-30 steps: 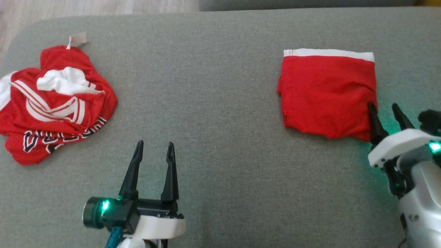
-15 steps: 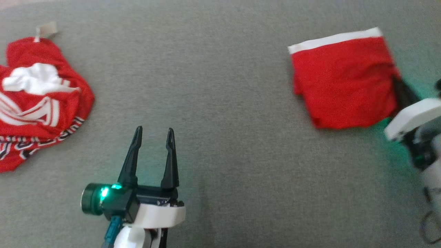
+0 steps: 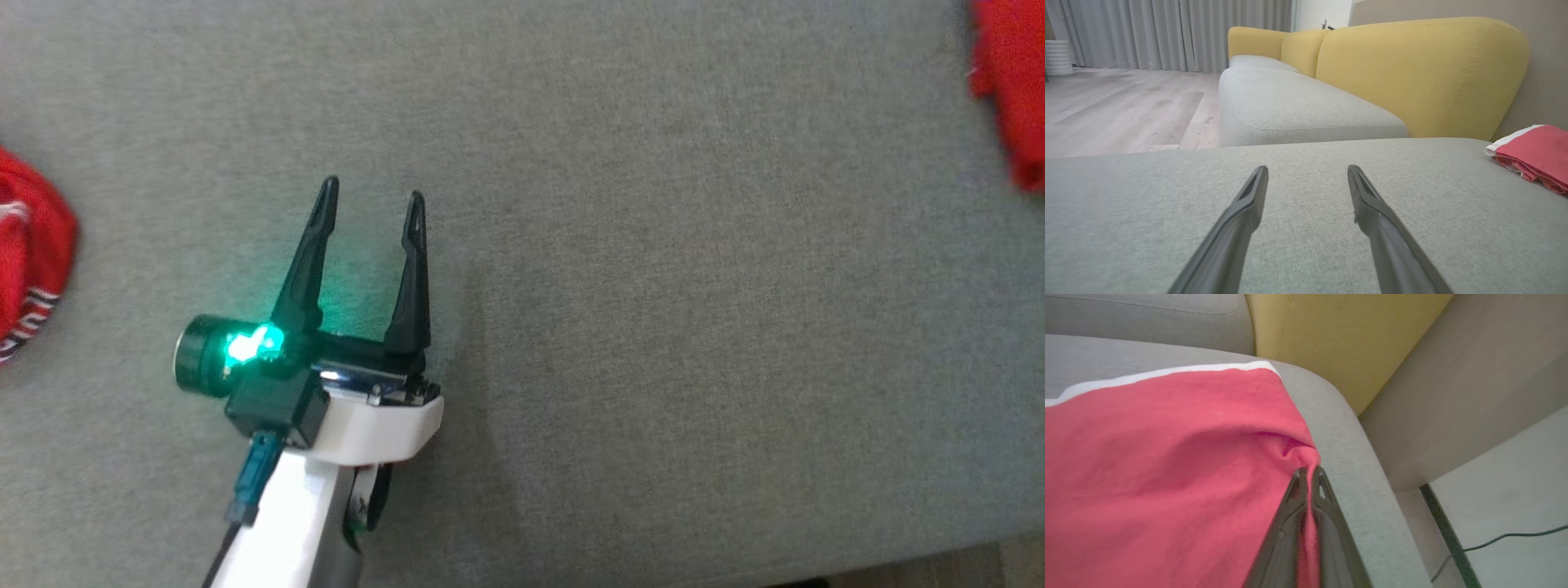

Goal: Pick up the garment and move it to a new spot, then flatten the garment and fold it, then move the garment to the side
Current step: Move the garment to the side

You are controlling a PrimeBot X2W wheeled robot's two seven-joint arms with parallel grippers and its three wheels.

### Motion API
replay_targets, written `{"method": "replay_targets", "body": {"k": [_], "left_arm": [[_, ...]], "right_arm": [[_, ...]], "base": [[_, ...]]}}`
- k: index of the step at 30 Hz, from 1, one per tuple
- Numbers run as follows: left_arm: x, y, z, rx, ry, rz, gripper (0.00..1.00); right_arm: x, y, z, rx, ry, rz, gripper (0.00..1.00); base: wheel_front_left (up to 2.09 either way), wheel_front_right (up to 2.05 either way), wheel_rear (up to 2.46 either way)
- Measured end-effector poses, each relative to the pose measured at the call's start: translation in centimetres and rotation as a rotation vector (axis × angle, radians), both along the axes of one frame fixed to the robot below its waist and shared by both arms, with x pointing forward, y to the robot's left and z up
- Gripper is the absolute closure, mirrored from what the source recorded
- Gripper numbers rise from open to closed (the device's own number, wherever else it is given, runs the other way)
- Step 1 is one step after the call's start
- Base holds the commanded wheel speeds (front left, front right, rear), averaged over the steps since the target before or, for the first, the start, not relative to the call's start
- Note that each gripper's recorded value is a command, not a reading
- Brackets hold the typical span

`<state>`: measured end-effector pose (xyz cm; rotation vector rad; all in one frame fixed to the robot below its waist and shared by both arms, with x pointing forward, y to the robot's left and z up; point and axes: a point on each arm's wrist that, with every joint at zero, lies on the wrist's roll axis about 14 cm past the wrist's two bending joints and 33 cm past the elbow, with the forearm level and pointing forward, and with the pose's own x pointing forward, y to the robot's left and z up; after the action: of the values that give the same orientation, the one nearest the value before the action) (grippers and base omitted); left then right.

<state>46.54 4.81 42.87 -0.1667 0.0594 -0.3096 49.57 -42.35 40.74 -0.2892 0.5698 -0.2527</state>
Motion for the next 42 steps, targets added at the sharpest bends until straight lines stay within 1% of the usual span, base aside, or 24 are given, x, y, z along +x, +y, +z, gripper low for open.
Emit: {"method": "replay_targets", "body": {"k": [3, 4, 5, 8, 10, 12, 14, 16, 21, 25, 29, 31, 32, 37, 42], "left_arm": [[0.7, -0.7, -1.0, -0.012, 0.014, -0.021, 0.00], [0.8, -0.9, -1.4, -0.014, 0.021, -0.024, 0.00], [0.8, -1.0, -1.6, -0.016, 0.025, -0.027, 0.00], [1.0, -1.3, -1.4, -0.019, 0.019, -0.035, 0.00], [0.8, -1.3, -1.1, -0.016, 0.015, -0.043, 0.00], [0.7, -1.3, -0.4, -0.012, 0.001, -0.041, 0.00], [0.4, -1.0, 0.5, -0.010, -0.015, -0.034, 0.00], [-0.2, -0.4, 1.0, -0.016, -0.011, -0.014, 0.00], [-2.9, 1.2, 1.5, -0.017, 0.028, 0.047, 0.00], [-5.1, 2.6, 2.3, -0.019, 0.039, 0.100, 0.00], [-7.7, 4.8, 3.0, 0.012, 0.036, 0.175, 0.00], [-9.4, 5.9, 2.9, 0.029, 0.047, 0.210, 0.00], [-11.1, 6.9, 2.8, 0.040, 0.052, 0.243, 0.00], [-13.6, 9.2, 3.9, 0.060, 0.013, 0.315, 0.00], [-15.1, 11.0, 5.0, 0.066, -0.030, 0.367, 0.00]], "right_arm": [[-0.4, -2.4, 0.3, -0.047, 0.005, -0.055, 1.00], [-0.6, -3.2, 0.4, -0.063, 0.006, -0.072, 0.31], [-0.7, -3.8, 0.7, -0.079, 0.002, -0.087, 0.00], [-0.5, -4.5, 2.3, -0.131, -0.040, -0.087, 0.00], [0.2, -3.5, 3.3, -0.137, -0.100, -0.060, 0.00], [1.1, -1.2, 3.8, -0.111, -0.159, -0.018, 0.00], [1.7, 2.1, 3.8, -0.052, -0.220, 0.032, 0.00], [1.4, 6.0, 3.1, 0.003, -0.249, 0.106, 0.00], [-2.0, 14.4, 1.4, 0.167, -0.271, 0.242, 0.00], [-5.2, 19.9, 1.0, 0.305, -0.300, 0.304, 0.00], [-9.1, 25.3, 0.4, 0.441, -0.295, 0.358, 0.00], [-10.7, 27.0, 0.5, 0.482, -0.300, 0.368, 0.00], [-11.6, 28.2, 1.9, 0.507, -0.347, 0.388, 0.00], [-13.1, 29.6, 5.2, 0.505, -0.458, 0.421, 0.00], [-15.3, 30.4, 5.8, 0.493, -0.487, 0.443, 0.00]], "base": [[0.00, 0.00, 0.00], [0.00, 0.00, 0.00], [0.00, 0.00, 0.00], [0.00, 0.00, 0.00], [0.00, 0.00, 0.00], [0.00, 0.00, 0.00], [0.00, 0.00, 0.00], [0.00, 0.00, 0.00], [0.00, 0.00, 0.00], [0.00, 0.00, 0.00], [0.00, 0.00, 0.00], [0.00, 0.00, 0.00], [0.00, 0.00, 0.00], [0.00, 0.00, 0.00], [0.00, 0.00, 0.00]]}}
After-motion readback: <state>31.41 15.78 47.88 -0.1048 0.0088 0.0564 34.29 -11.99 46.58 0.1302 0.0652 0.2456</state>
